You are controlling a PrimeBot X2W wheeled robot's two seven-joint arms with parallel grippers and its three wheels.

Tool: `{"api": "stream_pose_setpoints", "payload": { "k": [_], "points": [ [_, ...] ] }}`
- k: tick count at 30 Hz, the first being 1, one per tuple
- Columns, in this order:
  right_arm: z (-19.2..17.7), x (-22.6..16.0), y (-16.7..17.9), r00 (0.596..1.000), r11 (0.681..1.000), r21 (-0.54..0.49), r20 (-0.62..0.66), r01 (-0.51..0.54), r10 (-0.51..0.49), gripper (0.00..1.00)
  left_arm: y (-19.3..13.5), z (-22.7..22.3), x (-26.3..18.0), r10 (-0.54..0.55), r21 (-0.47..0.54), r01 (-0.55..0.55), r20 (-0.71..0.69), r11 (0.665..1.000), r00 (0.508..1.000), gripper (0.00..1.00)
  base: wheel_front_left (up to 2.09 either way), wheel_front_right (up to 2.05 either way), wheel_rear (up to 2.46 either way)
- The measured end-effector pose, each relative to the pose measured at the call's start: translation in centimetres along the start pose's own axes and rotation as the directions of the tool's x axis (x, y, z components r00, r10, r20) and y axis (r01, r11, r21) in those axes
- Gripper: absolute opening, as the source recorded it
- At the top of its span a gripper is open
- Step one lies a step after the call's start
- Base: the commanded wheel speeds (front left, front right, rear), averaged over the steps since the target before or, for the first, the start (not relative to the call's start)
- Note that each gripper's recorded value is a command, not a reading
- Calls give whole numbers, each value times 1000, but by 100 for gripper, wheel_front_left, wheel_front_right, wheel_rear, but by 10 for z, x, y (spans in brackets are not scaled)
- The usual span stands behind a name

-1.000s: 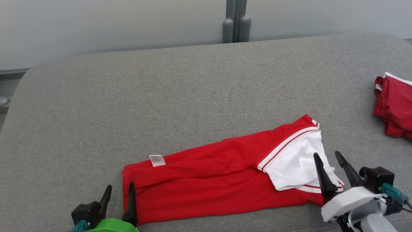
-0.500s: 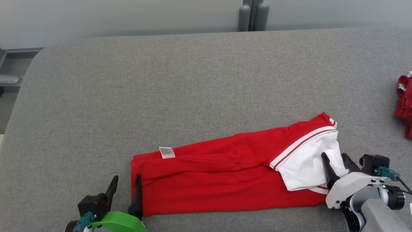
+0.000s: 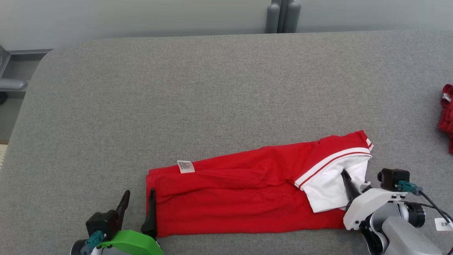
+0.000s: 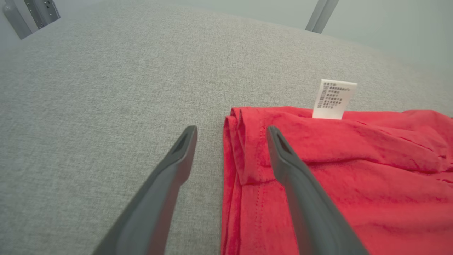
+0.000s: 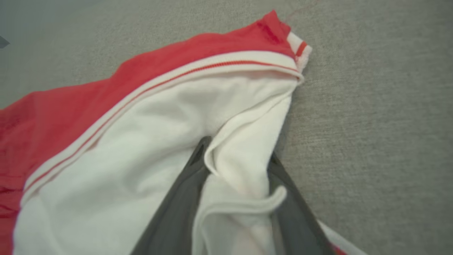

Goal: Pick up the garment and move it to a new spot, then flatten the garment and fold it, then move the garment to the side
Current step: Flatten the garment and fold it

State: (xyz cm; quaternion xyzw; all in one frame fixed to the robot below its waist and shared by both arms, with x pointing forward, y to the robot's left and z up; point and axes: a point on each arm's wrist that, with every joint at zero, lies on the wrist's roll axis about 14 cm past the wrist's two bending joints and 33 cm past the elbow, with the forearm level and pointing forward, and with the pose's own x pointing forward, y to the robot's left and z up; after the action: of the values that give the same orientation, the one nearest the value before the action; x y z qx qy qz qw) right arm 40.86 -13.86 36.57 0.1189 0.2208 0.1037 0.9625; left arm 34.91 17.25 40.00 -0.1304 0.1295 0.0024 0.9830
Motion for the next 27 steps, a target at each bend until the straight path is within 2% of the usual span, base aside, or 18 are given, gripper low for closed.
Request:
{"api": "stream_pose_setpoints", "payload": {
  "k": [5,9,12,16,19,23,27],
  "points": [
    [13,1,-13,1000,1000,5,17,23,-24,0,-1,3,-1,-2,0,2,10,1000,1000,100,0,0,0],
    [46,-6,-61,986,991,2,92,137,-137,0,-2,5,0,-7,0,7,15,1000,1000,100,0,0,0],
    [62,-13,-85,972,980,-12,132,197,-194,0,-4,6,0,-13,-1,13,19,1000,1000,100,0,0,0],
    [83,-17,-91,959,976,-26,194,217,-208,0,-6,6,0,-19,-7,19,20,1000,1000,100,0,0,0],
    [96,-14,-64,960,987,-58,247,152,-134,0,-8,4,-2,-22,-12,22,16,1000,1000,100,0,0,0],
    [92,-12,-1,965,991,-131,257,-9,43,0,-10,2,-5,-28,-14,29,13,999,1000,100,0,0,0],
    [75,-18,72,942,958,-195,223,-209,251,0,-15,4,-8,-42,-18,42,19,999,999,100,0,0,0]
  ]
}}
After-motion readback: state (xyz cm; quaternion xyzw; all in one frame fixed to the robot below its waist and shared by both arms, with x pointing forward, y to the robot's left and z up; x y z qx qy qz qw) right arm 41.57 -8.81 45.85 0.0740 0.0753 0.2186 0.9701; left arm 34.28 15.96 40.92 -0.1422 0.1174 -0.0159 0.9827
